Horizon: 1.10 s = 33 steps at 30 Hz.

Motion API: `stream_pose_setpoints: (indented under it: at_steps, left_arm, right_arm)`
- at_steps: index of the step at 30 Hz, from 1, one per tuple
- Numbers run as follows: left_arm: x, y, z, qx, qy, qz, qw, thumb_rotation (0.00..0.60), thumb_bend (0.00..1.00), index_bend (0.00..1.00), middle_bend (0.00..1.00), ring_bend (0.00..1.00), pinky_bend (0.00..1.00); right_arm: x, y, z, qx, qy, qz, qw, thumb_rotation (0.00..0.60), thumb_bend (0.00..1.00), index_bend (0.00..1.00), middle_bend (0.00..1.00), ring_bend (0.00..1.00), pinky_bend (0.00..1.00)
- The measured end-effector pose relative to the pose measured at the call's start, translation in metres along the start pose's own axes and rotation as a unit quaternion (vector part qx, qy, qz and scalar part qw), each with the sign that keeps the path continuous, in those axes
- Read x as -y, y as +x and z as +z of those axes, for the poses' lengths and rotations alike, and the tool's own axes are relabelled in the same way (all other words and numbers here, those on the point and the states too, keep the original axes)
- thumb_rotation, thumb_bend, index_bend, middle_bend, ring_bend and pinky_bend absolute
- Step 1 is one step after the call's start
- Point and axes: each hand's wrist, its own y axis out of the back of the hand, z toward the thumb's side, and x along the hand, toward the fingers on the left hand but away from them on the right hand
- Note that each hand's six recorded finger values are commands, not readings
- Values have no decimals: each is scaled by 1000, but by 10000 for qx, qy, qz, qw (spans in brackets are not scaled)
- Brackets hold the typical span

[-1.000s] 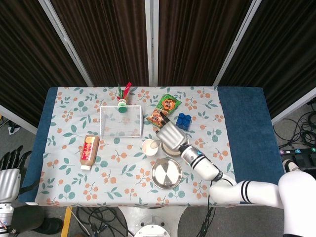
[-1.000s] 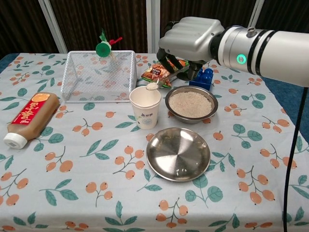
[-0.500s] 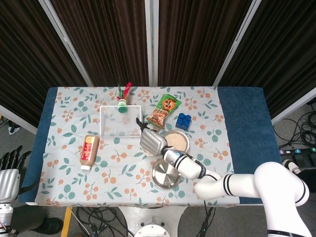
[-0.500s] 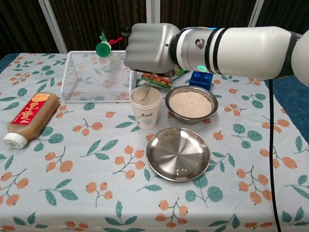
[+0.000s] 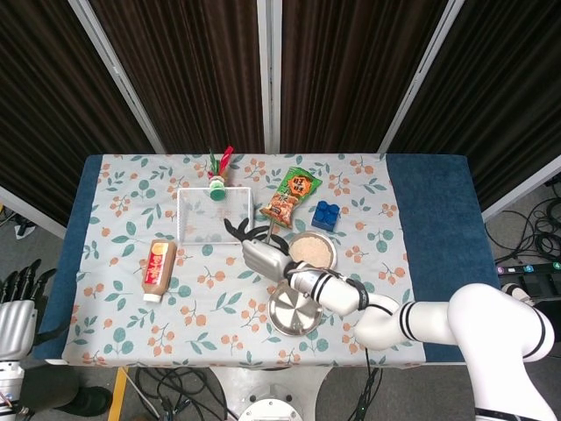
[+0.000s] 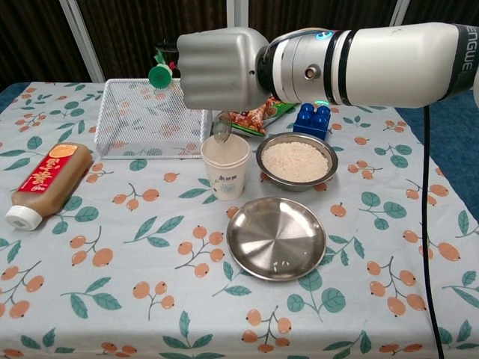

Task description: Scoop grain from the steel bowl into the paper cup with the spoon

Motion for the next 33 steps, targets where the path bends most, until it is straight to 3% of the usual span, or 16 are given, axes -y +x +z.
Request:
stream_pose_setpoints:
  at_steps: [16, 22, 29, 33]
  left_arm:
    - [-1, 0, 2, 40, 12, 28, 10000, 600, 62, 206, 79, 35, 20]
    - [-1, 2, 4, 75, 9, 43, 10000, 600, 62, 205, 79, 35, 20]
    - [-4, 5, 6, 128, 39, 89, 9999, 600, 61, 205, 79, 35, 20]
    - [-4, 3, 7, 104, 41, 90, 9999, 600, 62, 206, 79, 35, 20]
  right_arm:
    - [1, 11, 11, 44, 95, -5, 9999, 600, 327, 603, 560, 278, 0]
    - [1, 15, 5, 320, -381, 0, 9988, 600, 327, 606, 561, 279, 0]
    - [16, 31, -4, 837, -1395, 109, 9866, 600, 327, 607, 561, 287, 0]
    - [16, 28, 1, 716, -1105, 34, 9913, 600, 327, 607, 561, 288, 0]
